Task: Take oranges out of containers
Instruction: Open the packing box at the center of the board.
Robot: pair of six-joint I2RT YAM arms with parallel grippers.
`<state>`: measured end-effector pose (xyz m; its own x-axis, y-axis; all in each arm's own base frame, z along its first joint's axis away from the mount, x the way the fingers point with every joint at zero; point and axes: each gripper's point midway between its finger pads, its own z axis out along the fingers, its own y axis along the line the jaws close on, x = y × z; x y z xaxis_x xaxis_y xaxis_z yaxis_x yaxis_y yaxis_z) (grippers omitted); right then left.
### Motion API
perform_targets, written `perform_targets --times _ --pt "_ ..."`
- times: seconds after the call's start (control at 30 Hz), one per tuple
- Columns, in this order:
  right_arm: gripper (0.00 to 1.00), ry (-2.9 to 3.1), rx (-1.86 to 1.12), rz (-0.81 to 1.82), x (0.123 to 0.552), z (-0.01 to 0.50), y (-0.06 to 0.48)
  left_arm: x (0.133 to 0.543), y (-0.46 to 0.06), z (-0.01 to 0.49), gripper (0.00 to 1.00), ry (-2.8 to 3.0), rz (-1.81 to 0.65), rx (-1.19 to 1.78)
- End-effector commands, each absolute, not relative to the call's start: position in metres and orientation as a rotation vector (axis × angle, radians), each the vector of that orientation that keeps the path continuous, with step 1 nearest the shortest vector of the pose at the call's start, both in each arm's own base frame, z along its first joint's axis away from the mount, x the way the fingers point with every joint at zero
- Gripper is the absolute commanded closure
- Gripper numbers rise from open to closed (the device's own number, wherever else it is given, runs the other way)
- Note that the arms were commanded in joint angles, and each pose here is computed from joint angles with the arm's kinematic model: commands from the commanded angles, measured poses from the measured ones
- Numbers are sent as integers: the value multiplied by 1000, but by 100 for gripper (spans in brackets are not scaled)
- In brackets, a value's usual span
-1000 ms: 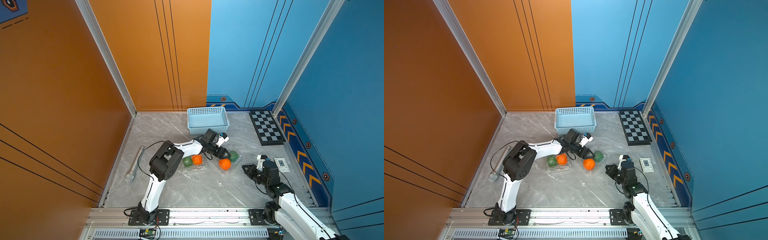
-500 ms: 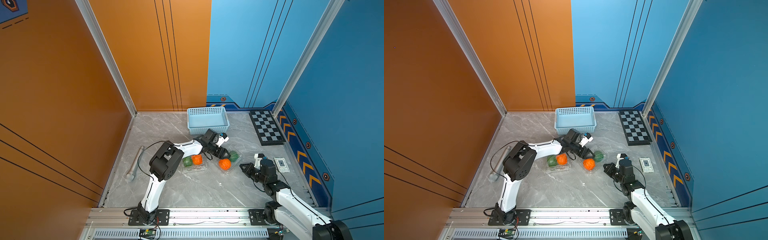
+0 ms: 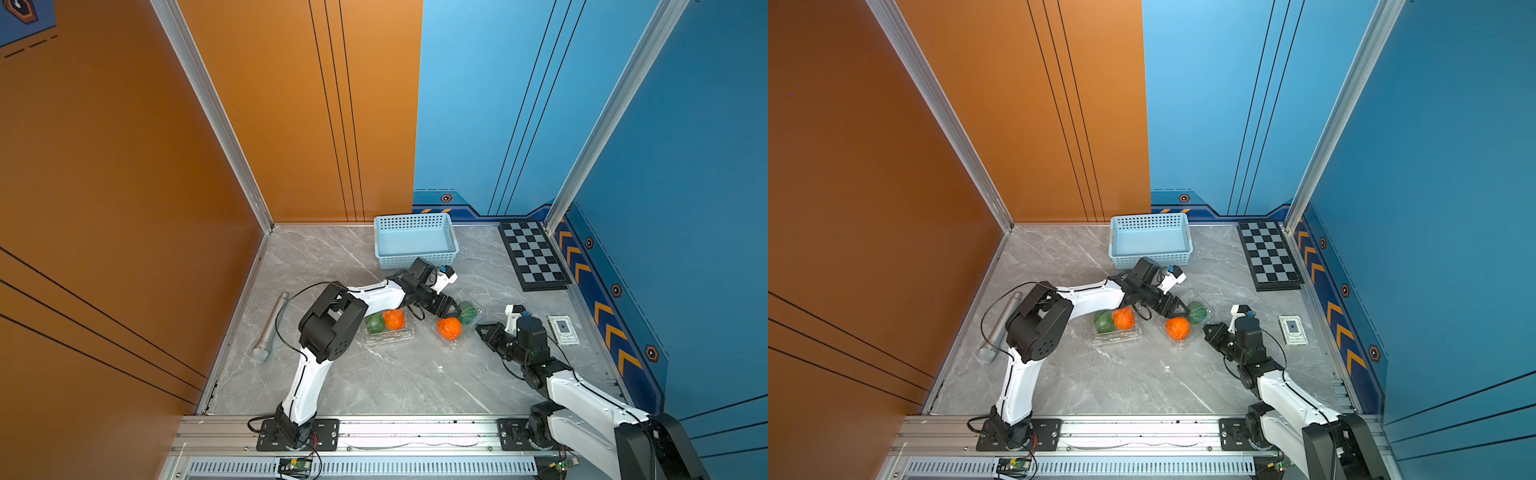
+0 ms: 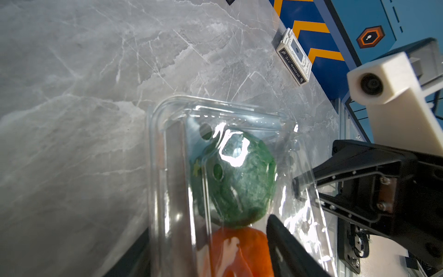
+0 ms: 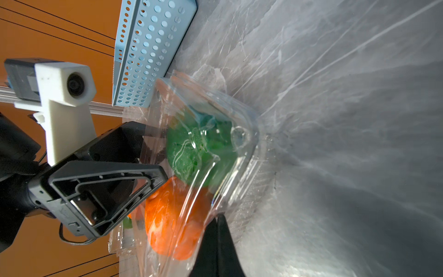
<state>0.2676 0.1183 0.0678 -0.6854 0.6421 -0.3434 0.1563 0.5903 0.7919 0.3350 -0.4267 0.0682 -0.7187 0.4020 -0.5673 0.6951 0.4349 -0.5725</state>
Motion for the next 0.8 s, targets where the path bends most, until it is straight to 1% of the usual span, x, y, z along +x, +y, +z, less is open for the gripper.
perform_targets --times 0.0,0.3,0.77 --pt "100 2123 602 1076 275 82 127 312 -418 28 32 2484 -1118 970" --pt "100 2097 590 1088 277 90 130 309 -419 22 32 2496 -1116 979" --pt "100 2119 602 1125 285 72 141 309 -423 30 32 2474 -1166 972"
